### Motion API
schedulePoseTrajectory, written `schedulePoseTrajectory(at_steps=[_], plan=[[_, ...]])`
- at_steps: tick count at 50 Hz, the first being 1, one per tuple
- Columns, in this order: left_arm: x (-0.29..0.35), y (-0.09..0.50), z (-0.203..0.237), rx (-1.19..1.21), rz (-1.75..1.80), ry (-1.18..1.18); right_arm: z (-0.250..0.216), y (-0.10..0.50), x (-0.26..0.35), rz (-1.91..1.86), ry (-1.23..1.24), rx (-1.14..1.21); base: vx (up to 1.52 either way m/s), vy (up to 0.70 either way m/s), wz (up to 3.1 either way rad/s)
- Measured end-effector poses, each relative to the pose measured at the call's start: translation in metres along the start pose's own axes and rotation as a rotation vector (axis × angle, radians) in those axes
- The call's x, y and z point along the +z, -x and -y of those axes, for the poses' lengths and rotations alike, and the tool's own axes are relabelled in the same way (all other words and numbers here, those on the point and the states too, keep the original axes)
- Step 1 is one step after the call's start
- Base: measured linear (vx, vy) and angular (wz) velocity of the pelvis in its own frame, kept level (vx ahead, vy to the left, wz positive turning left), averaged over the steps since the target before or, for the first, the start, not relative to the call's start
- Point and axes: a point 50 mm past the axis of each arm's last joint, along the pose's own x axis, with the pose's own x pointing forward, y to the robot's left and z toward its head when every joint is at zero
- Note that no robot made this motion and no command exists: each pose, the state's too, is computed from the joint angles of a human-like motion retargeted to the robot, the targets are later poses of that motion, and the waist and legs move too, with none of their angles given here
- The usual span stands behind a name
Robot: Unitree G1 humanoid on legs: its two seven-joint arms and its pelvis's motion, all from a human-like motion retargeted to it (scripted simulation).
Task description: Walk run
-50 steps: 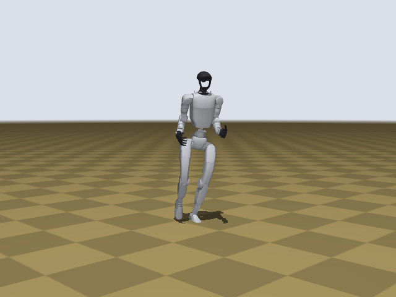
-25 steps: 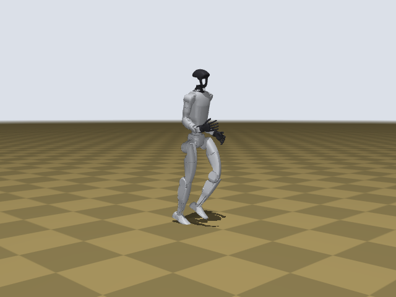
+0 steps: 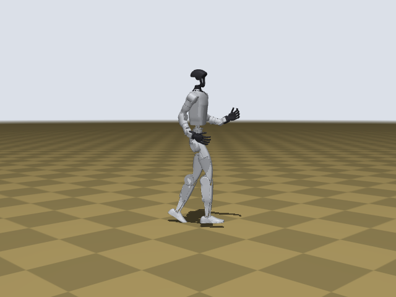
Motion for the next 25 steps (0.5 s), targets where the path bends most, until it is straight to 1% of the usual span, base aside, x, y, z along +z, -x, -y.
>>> schedulePoseTrajectory(at_steps=[4,7,9,12,14,17,19,22,25], plan=[[0.004,0.016,-0.008,0.019,-0.023,-0.068,-0.01,-0.016,0.017,0.118,-0.029,-0.051,1.31,-0.46,0.14],[-0.009,0.049,-0.013,0.096,-0.114,-0.015,-0.025,-0.036,0.034,0.224,-0.051,-0.078,1.55,-0.55,0.3],[-0.029,0.08,-0.014,0.161,-0.231,0.045,-0.032,-0.057,0.048,0.306,-0.125,-0.096,1.29,-0.38,0.81],[-0.05,0.127,-0.011,0.35,-0.358,0.184,-0.047,-0.091,0.078,0.432,-0.266,-0.01,0.94,-0.23,0.25],[-0.051,0.161,-0.018,0.439,-0.427,0.203,-0.054,-0.105,0.101,0.524,-0.28,0.077,1.39,-0.28,-0.19],[-0.041,0.202,-0.034,0.441,-0.545,0.109,-0.058,-0.113,0.134,0.627,-0.172,0.217,1.29,-0.22,-0.58],[-0.034,0.216,-0.046,0.425,-0.597,0.039,-0.057,-0.113,0.149,0.663,-0.05,0.289,1.25,-0.14,-0.34],[-0.028,0.219,-0.059,0.428,-0.608,-0.016,-0.054,-0.109,0.161,0.677,0.126,0.332,1.04,-0.16,-0.25],[-0.025,0.207,-0.063,0.424,-0.567,-0.031,-0.049,-0.103,0.159,0.654,0.237,0.304,1.52,-0.32,0.13]])
